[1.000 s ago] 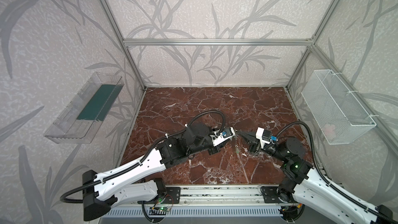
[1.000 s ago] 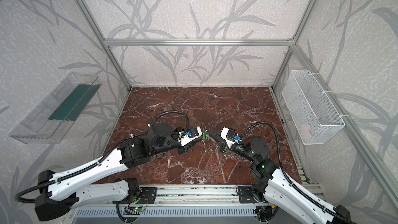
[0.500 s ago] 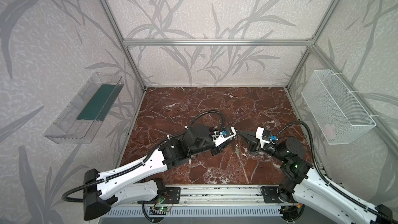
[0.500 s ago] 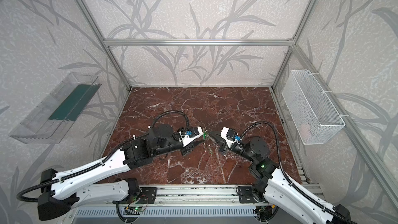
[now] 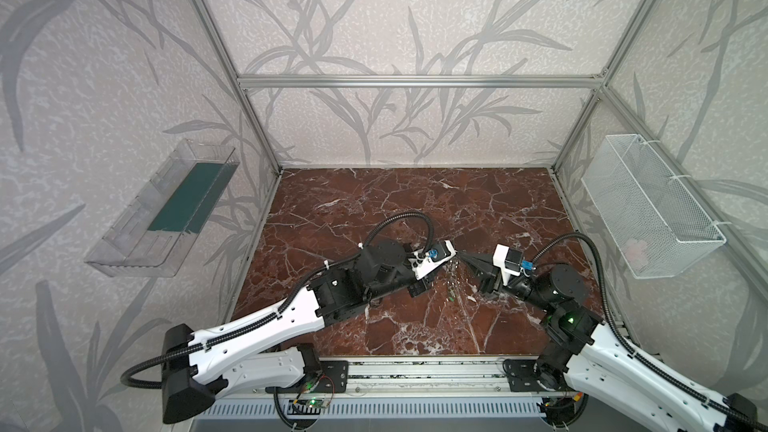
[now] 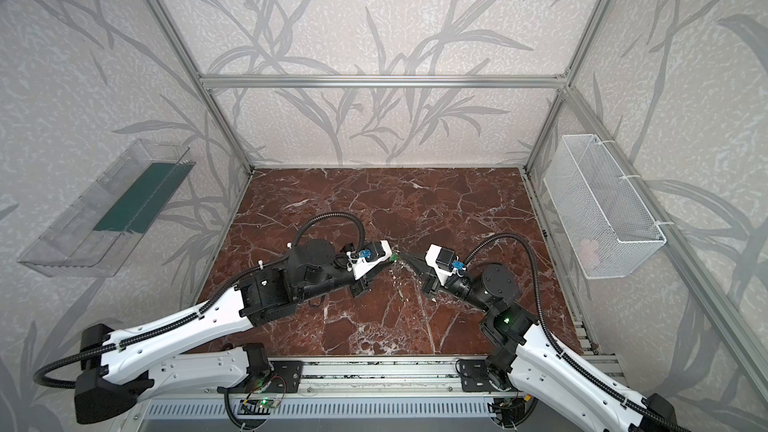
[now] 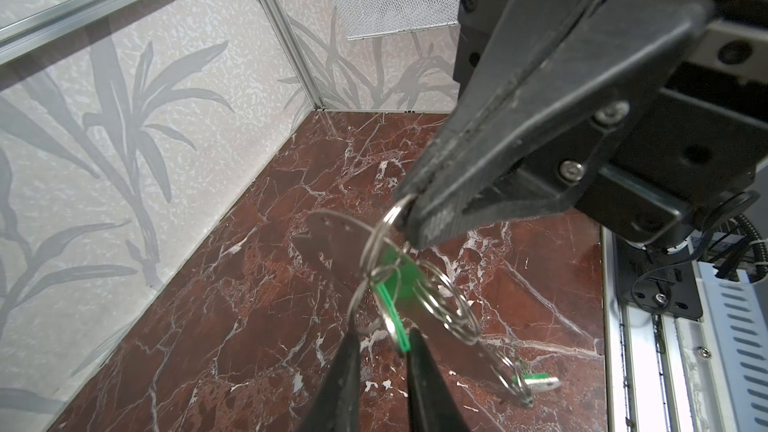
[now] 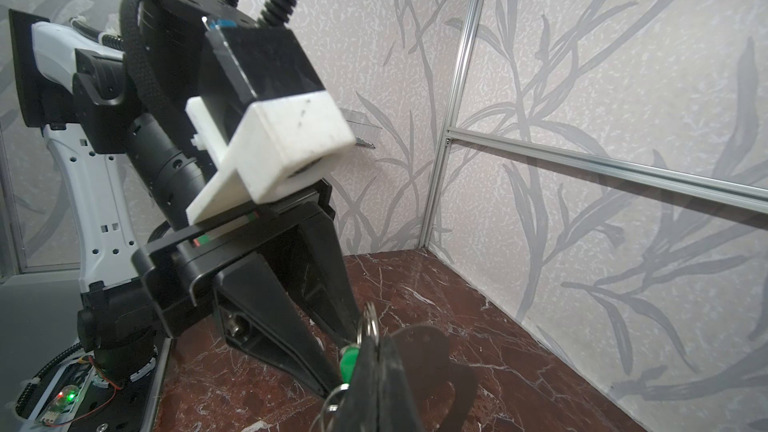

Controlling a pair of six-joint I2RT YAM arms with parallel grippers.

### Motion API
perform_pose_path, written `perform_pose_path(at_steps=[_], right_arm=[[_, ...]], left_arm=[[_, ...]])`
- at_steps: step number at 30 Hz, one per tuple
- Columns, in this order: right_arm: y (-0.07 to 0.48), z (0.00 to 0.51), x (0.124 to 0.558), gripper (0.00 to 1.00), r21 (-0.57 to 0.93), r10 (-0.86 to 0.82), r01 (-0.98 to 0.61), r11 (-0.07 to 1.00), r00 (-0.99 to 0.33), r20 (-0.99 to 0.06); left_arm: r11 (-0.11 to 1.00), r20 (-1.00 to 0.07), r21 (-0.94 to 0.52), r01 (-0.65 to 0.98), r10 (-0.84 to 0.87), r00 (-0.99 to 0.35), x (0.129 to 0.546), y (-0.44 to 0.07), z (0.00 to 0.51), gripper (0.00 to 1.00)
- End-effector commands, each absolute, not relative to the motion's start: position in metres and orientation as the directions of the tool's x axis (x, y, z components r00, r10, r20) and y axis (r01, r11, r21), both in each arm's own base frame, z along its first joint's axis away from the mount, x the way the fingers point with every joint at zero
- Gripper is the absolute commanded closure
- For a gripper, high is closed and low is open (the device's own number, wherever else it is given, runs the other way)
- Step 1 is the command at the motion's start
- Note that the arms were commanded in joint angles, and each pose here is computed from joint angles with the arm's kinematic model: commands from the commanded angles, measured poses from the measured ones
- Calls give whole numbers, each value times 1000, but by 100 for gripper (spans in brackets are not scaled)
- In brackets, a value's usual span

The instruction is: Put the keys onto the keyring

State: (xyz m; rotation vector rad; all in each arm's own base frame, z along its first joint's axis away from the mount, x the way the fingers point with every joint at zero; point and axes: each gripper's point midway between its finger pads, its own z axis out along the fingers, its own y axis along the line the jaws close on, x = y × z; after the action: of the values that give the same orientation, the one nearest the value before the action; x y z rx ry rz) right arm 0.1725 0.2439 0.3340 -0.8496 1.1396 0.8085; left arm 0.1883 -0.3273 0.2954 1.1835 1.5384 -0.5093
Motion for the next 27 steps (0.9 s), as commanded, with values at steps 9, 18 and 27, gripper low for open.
perform_pose_path(at_steps=[9, 18, 27], right_arm=[[240, 358, 171, 100, -162, 181, -870, 466, 273, -945], [239, 363, 174, 100, -142, 208, -867, 477, 269, -941], [239, 362, 171, 100, -117, 234, -878, 464, 249, -940]], left_arm=[[447, -930, 259, 856, 353, 97, 194, -333, 311, 73], [445, -940, 239, 863, 330, 89, 192, -334, 311, 74], [398, -923, 251, 883, 372, 94, 184, -331, 307, 100]])
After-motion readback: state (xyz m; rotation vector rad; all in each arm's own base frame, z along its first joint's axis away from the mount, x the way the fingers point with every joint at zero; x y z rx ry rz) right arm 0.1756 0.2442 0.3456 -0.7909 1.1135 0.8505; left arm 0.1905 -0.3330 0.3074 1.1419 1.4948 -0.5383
